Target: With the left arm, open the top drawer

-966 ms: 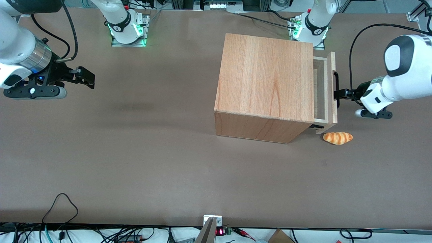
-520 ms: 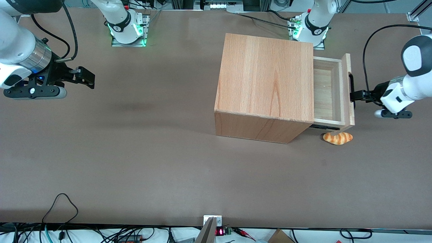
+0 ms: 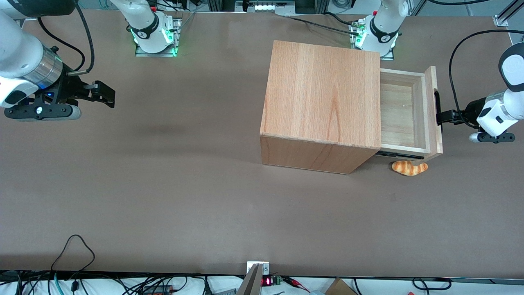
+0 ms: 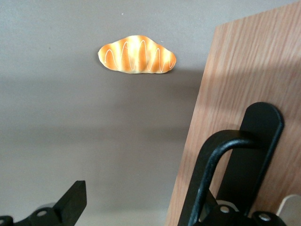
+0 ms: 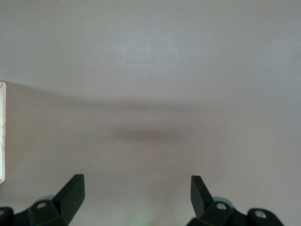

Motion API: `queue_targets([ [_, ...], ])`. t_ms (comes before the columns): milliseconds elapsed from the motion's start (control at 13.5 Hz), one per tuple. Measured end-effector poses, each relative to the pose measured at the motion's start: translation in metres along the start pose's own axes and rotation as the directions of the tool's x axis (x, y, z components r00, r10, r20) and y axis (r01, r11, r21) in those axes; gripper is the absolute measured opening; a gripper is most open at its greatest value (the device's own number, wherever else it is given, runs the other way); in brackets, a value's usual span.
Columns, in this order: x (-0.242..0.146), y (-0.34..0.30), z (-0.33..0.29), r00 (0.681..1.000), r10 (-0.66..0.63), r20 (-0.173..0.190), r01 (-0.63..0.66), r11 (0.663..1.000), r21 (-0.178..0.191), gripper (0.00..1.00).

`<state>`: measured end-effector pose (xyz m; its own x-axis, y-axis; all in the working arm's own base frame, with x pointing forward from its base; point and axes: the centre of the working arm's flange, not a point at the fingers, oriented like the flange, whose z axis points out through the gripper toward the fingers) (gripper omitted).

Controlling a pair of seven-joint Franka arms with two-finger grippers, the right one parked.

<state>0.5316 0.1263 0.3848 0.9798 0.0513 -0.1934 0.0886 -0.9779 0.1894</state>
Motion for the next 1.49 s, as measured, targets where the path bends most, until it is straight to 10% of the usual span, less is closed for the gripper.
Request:
queue_targets([
  [446,0.001,-0.009,-0.006,1.000,0.000,-0.006,0.000,1.000,-0.009,1.00],
  [892,-0.002,-0.026,-0.018,1.000,-0.024,-0.008,0.023,0.995,-0.101,1.00],
  [1486,-0.001,-0.019,-0.106,0.999,0.009,-0.049,-0.014,0.995,-0.103,1.00],
])
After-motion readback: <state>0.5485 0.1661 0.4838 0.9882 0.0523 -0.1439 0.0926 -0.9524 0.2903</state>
